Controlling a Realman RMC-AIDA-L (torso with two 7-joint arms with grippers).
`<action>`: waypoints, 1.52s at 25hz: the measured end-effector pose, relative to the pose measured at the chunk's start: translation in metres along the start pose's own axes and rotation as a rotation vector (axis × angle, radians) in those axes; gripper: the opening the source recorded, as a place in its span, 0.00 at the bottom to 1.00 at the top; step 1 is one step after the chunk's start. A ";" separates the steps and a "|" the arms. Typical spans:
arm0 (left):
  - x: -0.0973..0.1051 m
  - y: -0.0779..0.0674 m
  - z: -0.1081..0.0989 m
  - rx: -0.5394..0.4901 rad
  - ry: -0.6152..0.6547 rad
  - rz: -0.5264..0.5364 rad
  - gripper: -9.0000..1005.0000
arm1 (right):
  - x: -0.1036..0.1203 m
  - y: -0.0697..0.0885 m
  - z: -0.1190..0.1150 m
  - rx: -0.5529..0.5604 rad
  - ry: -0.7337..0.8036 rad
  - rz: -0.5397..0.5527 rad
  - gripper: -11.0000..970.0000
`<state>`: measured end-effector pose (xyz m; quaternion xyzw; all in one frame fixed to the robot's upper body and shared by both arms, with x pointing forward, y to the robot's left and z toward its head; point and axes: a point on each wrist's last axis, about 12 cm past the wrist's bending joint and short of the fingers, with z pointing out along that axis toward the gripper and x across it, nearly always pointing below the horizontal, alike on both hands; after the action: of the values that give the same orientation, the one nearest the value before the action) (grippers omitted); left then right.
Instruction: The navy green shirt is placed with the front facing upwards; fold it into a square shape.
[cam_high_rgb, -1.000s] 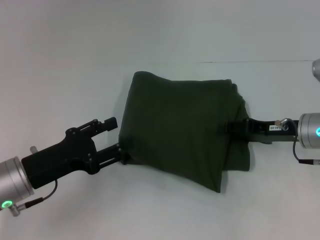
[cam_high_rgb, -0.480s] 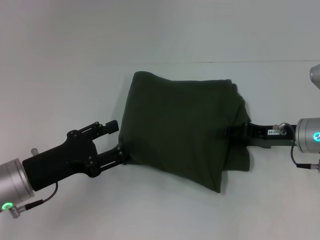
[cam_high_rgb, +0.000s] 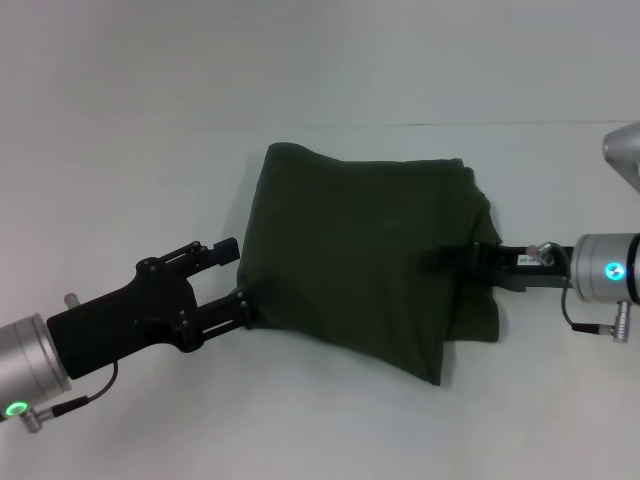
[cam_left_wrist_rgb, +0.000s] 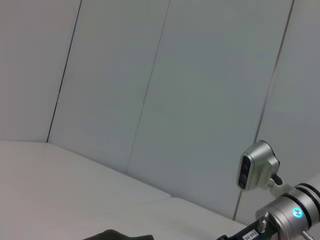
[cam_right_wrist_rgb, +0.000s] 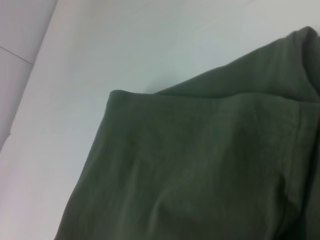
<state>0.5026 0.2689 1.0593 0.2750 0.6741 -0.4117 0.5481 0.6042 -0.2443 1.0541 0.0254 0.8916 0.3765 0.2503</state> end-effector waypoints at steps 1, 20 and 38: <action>0.000 0.000 0.000 0.000 0.000 0.000 0.72 | 0.000 0.001 0.001 0.000 -0.002 -0.002 0.59; -0.002 0.003 -0.002 -0.023 -0.006 0.002 0.72 | -0.006 0.013 0.011 -0.022 -0.043 -0.073 0.10; -0.007 0.004 -0.004 -0.027 -0.057 -0.048 0.72 | -0.059 0.033 -0.019 -0.081 -0.147 -0.184 0.05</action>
<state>0.5053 0.2747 1.0649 0.2396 0.6701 -0.4233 0.5606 0.6421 -0.2464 1.1131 -0.0392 0.8534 0.3848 0.3494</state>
